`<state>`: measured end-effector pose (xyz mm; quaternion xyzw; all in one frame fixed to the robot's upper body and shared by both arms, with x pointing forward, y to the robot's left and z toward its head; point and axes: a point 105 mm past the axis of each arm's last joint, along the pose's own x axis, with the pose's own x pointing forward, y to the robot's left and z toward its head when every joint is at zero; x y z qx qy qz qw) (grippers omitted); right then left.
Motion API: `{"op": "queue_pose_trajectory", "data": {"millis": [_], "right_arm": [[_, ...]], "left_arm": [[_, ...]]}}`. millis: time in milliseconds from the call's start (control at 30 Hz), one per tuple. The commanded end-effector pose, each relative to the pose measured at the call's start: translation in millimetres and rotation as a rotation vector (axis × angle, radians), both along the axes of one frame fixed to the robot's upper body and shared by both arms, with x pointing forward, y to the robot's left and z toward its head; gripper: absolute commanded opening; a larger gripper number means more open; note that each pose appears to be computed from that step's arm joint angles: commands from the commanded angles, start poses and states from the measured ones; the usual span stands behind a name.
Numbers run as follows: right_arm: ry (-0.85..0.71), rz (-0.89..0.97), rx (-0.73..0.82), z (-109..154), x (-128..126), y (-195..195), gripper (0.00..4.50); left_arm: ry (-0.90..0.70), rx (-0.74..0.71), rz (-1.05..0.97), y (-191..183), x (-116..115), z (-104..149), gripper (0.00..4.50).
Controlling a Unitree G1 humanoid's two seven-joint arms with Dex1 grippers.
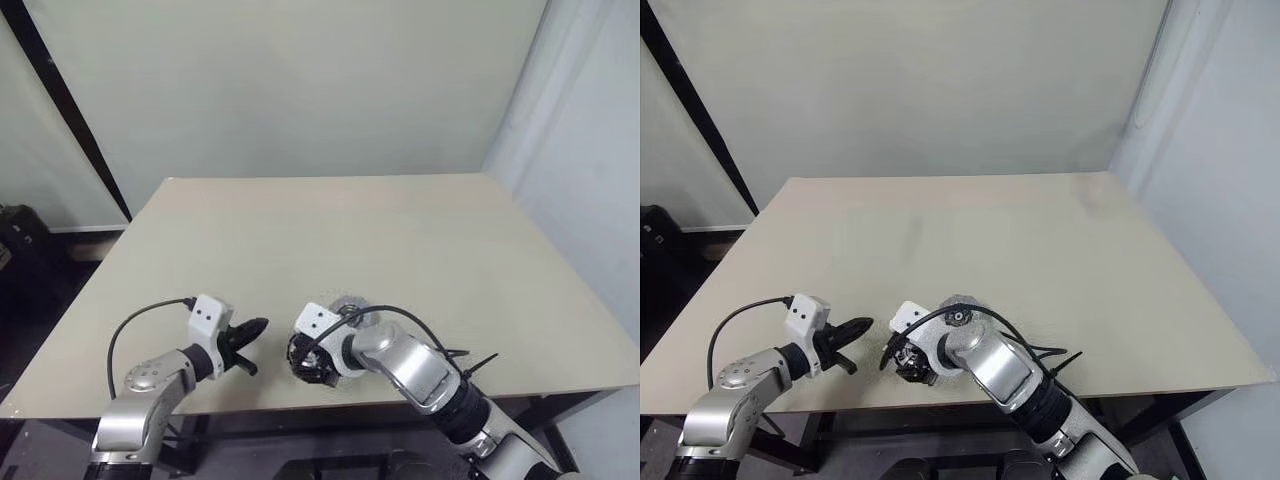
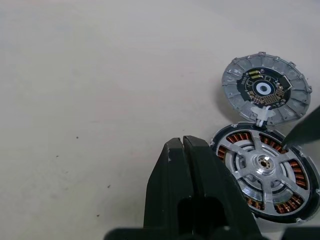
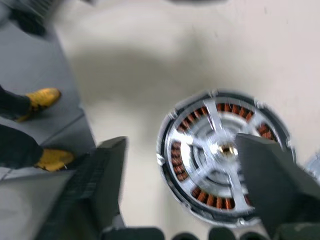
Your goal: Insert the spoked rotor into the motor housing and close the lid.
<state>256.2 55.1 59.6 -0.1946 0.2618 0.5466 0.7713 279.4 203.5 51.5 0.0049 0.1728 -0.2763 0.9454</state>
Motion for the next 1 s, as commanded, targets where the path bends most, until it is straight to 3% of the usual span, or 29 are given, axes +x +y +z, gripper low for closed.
{"op": "queue_pose_trajectory", "data": {"millis": [33, 267, 533, 767, 1000], "right_arm": [[-0.072, -0.025, 0.072, 25.9, 9.1, -5.4, 4.49], [-0.289, -0.286, 0.155, 52.6, 72.5, -60.7, 4.49], [-0.549, -0.362, -0.100, 28.1, 119.1, -129.8, 4.49], [-0.535, -0.336, -0.212, -13.4, 125.4, -147.2, 4.49], [-0.379, -0.322, 0.043, -7.4, 107.7, -107.6, 4.49]], "left_arm": [[-0.039, 0.002, 0.024, 8.8, 2.0, 10.3, 0.00], [-0.008, -0.016, 0.059, 22.3, -9.1, 3.3, 0.00], [0.028, -0.047, 0.079, 27.7, -19.6, -8.3, 0.00], [0.037, -0.054, 0.073, 22.4, -20.4, -11.6, 0.00], [0.032, -0.051, 0.057, 18.7, -18.3, -10.1, 0.00]]}}
